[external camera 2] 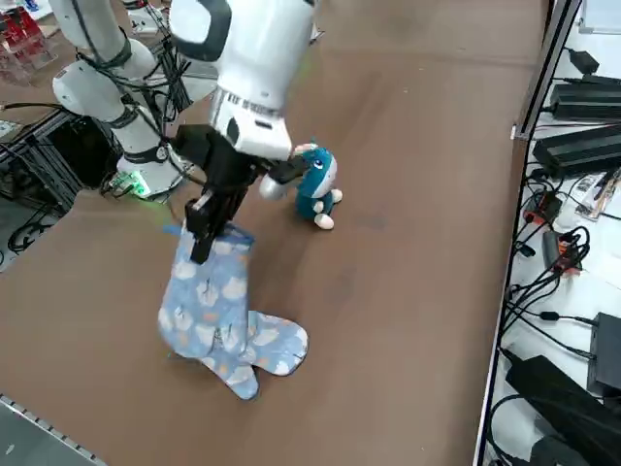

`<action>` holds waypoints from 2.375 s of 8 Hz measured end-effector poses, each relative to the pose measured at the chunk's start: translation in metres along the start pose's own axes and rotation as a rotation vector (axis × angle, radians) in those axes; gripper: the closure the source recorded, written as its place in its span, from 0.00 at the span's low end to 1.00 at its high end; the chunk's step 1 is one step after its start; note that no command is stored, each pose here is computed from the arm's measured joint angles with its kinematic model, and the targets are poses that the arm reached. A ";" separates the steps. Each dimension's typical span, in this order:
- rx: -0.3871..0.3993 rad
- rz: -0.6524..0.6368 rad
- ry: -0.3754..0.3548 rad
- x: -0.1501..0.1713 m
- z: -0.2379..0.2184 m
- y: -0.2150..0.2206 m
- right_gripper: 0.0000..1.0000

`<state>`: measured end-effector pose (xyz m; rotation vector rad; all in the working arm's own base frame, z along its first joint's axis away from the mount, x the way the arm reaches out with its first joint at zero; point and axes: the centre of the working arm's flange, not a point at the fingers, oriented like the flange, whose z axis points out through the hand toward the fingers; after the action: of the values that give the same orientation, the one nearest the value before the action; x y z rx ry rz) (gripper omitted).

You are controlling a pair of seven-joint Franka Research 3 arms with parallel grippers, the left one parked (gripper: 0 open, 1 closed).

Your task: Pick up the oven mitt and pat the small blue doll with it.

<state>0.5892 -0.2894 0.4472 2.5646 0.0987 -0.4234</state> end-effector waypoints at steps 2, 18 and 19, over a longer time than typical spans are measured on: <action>-0.045 -0.056 0.023 0.000 0.044 0.005 0.96; -0.075 -0.231 0.080 0.022 0.168 -0.144 0.96; -0.074 -0.234 0.083 0.024 0.167 -0.151 0.96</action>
<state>0.5425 -0.2467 0.2298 2.5055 0.4394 -0.3911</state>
